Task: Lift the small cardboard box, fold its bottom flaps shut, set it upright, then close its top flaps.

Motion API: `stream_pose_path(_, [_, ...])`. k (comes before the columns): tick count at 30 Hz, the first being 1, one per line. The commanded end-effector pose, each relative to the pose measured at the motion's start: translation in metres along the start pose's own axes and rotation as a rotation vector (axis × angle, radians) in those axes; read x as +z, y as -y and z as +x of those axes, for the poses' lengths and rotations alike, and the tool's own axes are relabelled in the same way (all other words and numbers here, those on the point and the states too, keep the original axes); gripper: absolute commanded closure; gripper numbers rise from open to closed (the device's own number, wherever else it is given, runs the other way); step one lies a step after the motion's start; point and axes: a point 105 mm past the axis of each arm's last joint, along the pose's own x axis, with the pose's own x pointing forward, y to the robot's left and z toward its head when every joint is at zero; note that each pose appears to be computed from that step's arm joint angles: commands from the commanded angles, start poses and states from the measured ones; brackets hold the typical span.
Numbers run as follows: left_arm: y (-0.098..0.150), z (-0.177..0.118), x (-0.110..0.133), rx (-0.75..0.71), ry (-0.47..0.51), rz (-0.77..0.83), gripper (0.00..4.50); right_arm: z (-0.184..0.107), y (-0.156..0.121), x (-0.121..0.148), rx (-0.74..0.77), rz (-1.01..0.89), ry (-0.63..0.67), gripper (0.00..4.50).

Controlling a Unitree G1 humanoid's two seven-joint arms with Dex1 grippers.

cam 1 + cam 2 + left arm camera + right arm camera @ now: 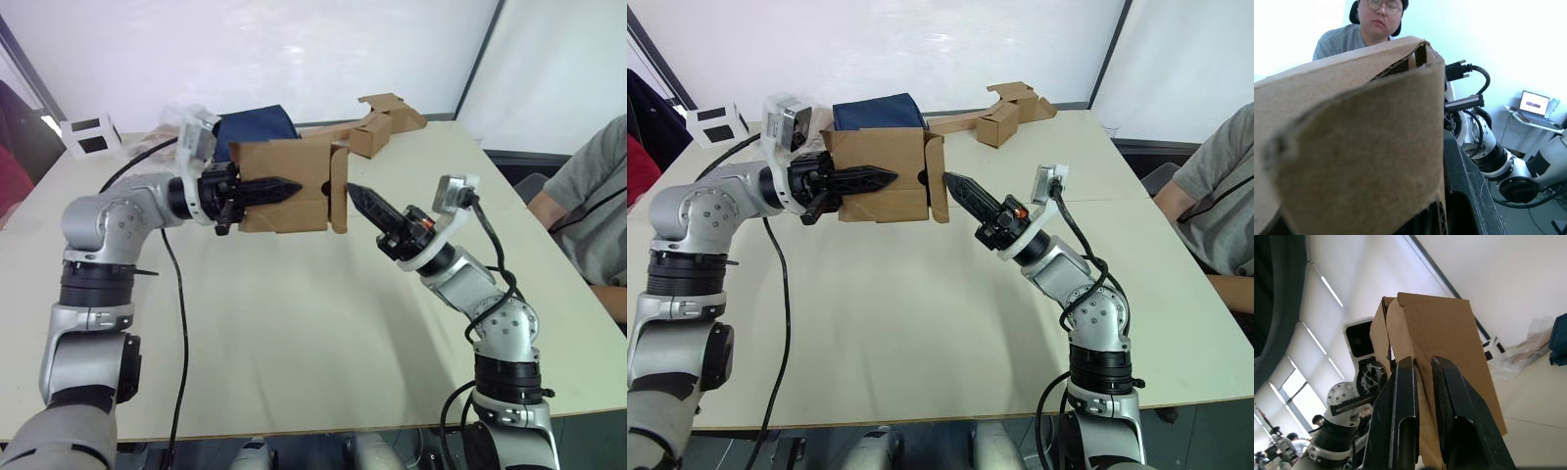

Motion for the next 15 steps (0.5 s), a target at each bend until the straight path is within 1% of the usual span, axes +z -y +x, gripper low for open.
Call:
stream_pose_path(1, [0.008,0.001,0.01,-0.021,0.01,0.06,4.5,0.007,-0.006,0.008,0.024,-0.029,0.03,4.0])
stream_pose_path(15, [0.003,0.009,0.004,-0.022,0.014,0.064,4.5,0.016,-0.009,-0.004,0.026,-0.008,0.027,4.0])
